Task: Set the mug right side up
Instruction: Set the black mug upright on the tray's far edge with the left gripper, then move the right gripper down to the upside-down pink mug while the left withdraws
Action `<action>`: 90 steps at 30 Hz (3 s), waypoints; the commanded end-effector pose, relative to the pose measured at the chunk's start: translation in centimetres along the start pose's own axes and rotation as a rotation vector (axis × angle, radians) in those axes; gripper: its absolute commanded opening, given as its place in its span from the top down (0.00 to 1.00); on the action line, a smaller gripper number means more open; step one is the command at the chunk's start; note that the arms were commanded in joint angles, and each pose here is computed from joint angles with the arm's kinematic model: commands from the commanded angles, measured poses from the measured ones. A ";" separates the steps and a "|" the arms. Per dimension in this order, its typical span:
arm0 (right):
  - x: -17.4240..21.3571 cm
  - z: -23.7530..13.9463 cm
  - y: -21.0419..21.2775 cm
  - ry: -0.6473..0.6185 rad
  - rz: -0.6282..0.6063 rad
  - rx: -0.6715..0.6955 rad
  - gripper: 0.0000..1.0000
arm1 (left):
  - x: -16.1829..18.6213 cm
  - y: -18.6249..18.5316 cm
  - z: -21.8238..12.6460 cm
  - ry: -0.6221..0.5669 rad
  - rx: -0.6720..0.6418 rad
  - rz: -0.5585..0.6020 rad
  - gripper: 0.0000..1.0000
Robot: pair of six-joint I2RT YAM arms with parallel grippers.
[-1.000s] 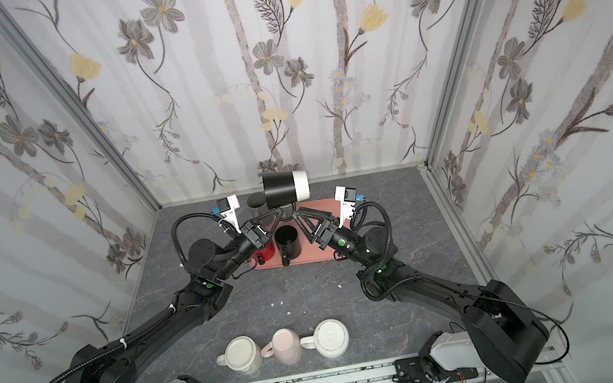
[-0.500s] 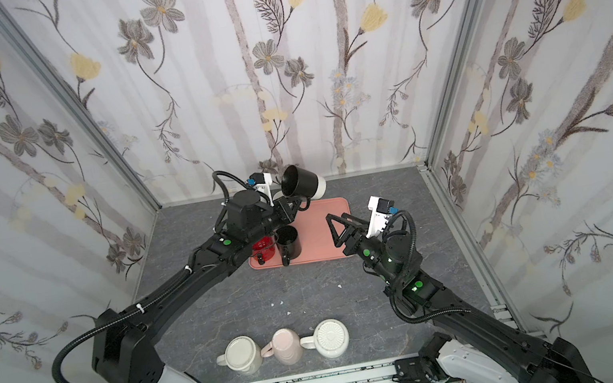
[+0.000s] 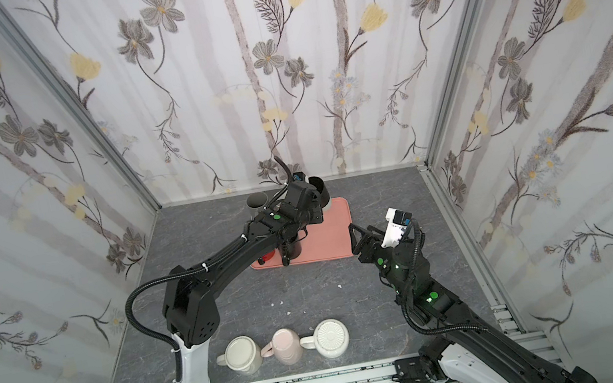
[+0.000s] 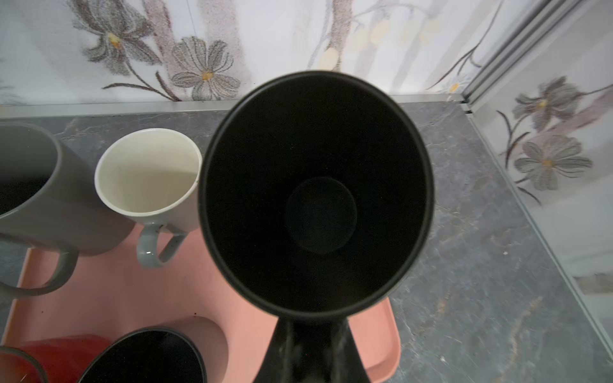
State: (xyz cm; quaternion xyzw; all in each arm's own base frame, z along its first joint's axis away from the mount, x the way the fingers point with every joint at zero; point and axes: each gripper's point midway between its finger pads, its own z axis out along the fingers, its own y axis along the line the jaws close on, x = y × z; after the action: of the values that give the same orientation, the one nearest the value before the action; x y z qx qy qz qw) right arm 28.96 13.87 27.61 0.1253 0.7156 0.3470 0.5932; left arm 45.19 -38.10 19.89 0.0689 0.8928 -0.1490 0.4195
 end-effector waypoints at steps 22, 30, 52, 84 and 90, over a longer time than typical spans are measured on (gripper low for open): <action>-0.3 -0.4 -3.1 -0.010 0.014 0.068 0.29 | 1.4 3.8 8.5 0.015 -0.213 0.080 1.00; 0.0 -0.2 -3.4 0.002 0.024 0.063 0.29 | 1.6 5.2 9.5 0.011 -0.254 0.075 1.00; 0.2 0.1 -3.8 0.015 0.040 0.061 0.27 | 2.1 5.0 10.5 0.023 -0.232 0.073 0.68; 11.8 0.0 1.6 0.552 -0.167 -0.195 0.21 | -3.3 0.9 -11.3 -0.189 0.326 -0.176 0.17; 17.3 -1.6 4.4 0.739 -0.338 -0.271 0.19 | -2.2 4.2 -14.8 -0.237 0.263 -0.167 0.00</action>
State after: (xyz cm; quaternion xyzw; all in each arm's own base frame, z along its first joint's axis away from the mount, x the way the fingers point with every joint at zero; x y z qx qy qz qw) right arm 22.80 25.91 18.02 -0.1569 0.8357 0.3801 0.3640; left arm 36.89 -30.58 28.36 0.0394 0.8264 -0.3134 0.4661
